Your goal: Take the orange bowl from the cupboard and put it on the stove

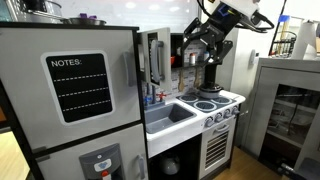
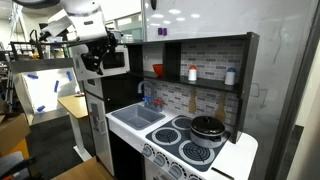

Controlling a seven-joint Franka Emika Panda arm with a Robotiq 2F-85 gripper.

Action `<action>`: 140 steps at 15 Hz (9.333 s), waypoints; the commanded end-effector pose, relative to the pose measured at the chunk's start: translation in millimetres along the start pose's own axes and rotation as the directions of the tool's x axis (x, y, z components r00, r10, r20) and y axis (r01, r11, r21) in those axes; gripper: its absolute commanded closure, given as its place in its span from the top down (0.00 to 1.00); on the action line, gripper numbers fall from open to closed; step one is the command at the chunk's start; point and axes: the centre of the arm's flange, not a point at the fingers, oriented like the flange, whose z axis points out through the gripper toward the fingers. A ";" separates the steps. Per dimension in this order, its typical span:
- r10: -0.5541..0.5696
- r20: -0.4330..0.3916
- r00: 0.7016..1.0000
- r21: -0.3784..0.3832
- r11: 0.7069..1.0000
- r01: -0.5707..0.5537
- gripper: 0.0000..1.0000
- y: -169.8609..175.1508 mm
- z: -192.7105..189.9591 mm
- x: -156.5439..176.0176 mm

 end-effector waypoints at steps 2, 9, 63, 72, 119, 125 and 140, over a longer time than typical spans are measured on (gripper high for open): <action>0.015 -0.038 0.999 0.100 0.995 -0.011 1.00 11.9 2.1 3.1; -0.024 -0.056 0.998 0.174 0.984 0.033 1.00 3.4 11.4 8.9; 0.053 -0.174 0.983 0.396 0.918 0.020 1.00 -1.0 20.8 46.0; 0.061 -0.188 0.980 0.441 0.897 0.029 1.00 -12.6 43.1 59.5; 0.063 -0.219 0.974 0.401 0.915 0.031 0.02 -37.4 95.3 111.7; 0.076 -0.213 0.974 0.388 0.921 0.013 0.02 -6.1 85.6 91.7; 0.057 -0.257 0.965 0.408 0.911 0.055 0.02 79.6 37.5 36.5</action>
